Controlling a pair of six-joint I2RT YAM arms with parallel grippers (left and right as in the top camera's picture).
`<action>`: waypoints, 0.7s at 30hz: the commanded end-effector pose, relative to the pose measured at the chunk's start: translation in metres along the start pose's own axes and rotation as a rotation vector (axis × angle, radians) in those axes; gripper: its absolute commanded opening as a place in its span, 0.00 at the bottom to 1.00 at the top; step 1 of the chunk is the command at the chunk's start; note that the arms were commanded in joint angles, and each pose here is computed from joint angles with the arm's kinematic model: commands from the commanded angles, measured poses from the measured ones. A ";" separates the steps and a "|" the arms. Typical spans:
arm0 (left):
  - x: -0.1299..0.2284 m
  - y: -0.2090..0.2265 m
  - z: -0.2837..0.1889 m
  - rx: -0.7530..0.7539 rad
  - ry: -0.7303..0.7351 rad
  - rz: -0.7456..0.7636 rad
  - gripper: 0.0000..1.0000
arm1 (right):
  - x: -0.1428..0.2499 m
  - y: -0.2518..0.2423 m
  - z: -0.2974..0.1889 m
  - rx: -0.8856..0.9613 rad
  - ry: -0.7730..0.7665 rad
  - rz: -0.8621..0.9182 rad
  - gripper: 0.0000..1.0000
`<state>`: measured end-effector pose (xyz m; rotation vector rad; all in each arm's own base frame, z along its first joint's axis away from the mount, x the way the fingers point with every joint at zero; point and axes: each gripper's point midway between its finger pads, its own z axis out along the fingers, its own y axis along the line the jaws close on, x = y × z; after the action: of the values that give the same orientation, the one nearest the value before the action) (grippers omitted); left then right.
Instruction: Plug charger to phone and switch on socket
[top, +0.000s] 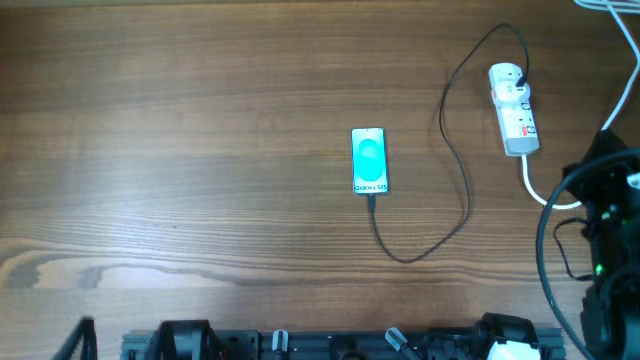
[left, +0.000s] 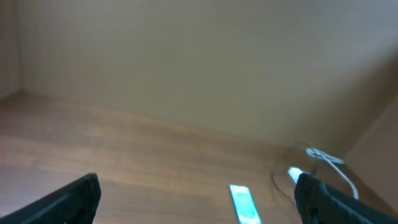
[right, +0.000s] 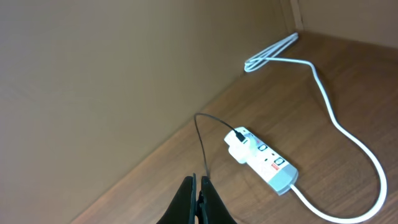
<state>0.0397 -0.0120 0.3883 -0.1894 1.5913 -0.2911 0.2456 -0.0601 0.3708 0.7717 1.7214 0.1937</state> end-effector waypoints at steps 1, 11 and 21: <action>0.024 0.022 0.045 -0.083 0.061 0.016 1.00 | 0.002 0.001 -0.003 -0.014 0.009 0.003 0.05; 0.069 0.029 0.164 0.041 -0.047 -0.029 1.00 | 0.010 -0.004 -0.003 0.005 0.039 -0.045 0.04; 0.194 0.072 0.206 -0.028 0.149 -0.099 1.00 | 0.013 -0.006 -0.004 0.013 0.053 -0.051 0.04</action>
<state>0.2383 -0.0135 0.2001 -0.2421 1.7048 -0.3282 0.2397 -0.0585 0.3590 0.7618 1.7804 0.1684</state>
